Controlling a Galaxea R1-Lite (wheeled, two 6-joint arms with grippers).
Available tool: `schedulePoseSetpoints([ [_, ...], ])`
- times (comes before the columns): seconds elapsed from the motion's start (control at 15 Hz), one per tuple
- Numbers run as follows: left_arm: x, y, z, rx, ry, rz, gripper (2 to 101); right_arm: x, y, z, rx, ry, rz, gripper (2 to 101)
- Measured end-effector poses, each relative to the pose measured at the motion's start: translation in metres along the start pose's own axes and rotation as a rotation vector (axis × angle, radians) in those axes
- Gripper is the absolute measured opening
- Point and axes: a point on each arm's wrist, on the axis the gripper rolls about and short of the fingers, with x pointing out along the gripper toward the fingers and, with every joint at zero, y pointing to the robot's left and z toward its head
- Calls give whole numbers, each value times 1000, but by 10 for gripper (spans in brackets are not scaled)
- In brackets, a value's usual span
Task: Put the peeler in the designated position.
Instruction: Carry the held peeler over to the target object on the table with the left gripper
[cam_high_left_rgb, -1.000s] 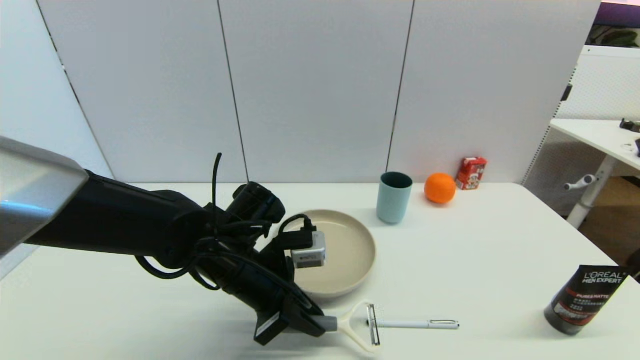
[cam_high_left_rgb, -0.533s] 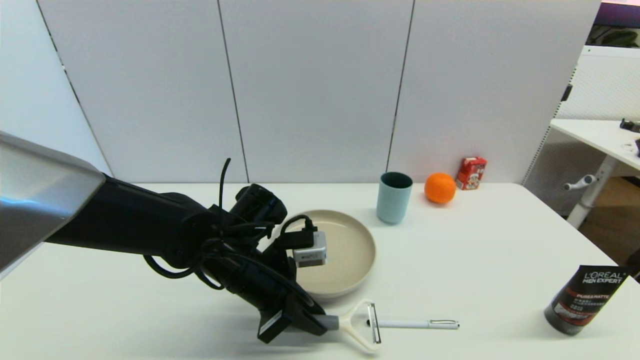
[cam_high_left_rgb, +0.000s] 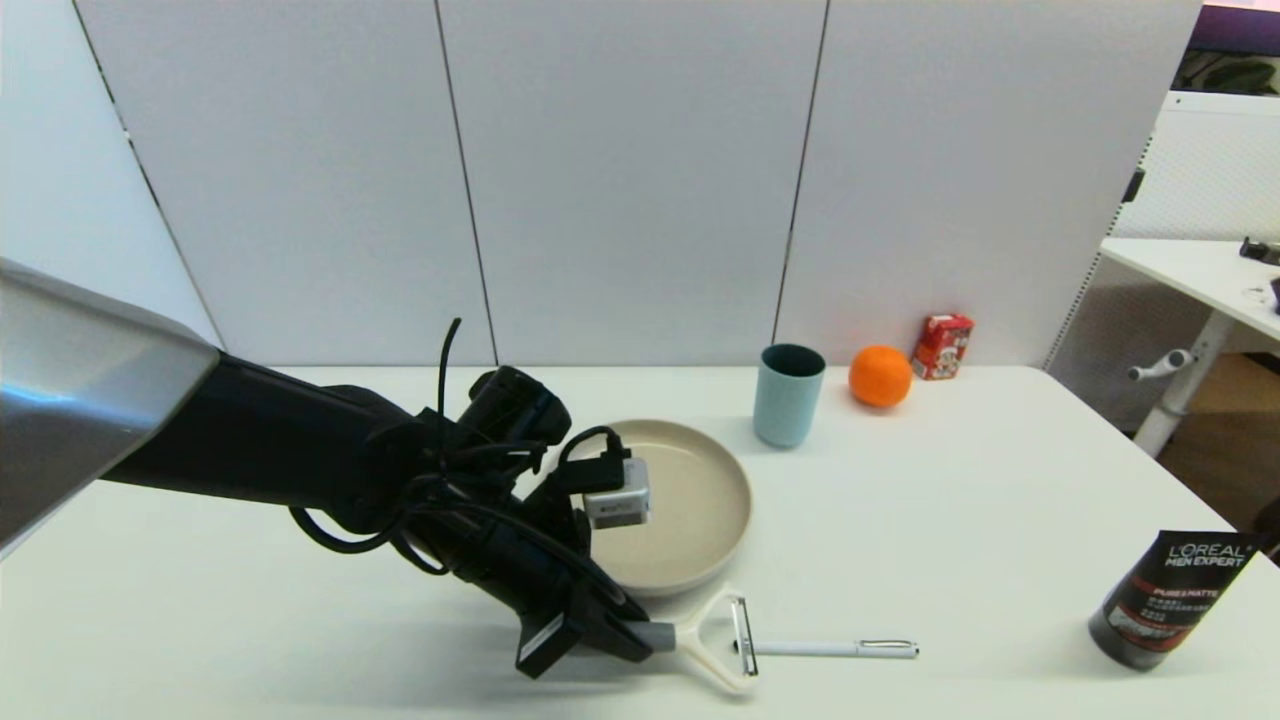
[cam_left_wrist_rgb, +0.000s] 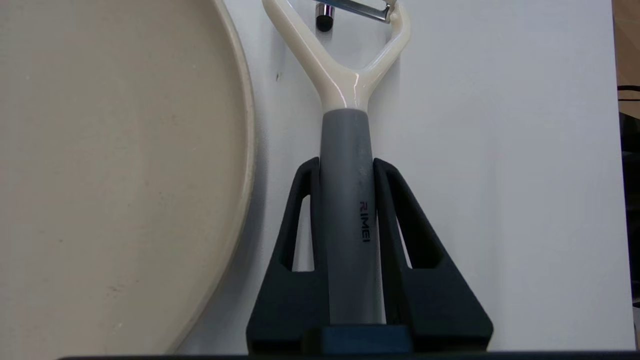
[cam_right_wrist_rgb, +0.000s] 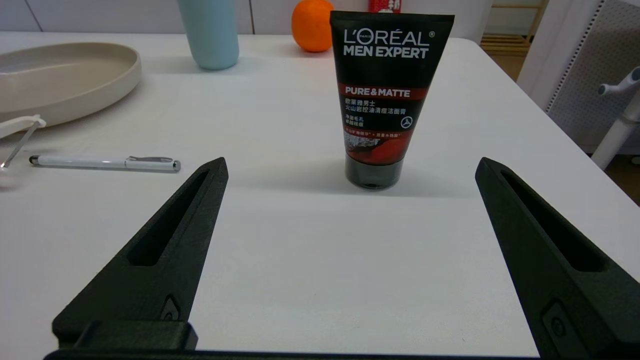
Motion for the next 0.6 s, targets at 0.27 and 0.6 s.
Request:
schedulePoseSetpoints([
  [0.27,0,2,-1,-5,0,3,482,0,0,0,0,0,0,980],
  [0.6,-6,0,3,3,-11,15,718,0,0,0,0,0,0,980],
])
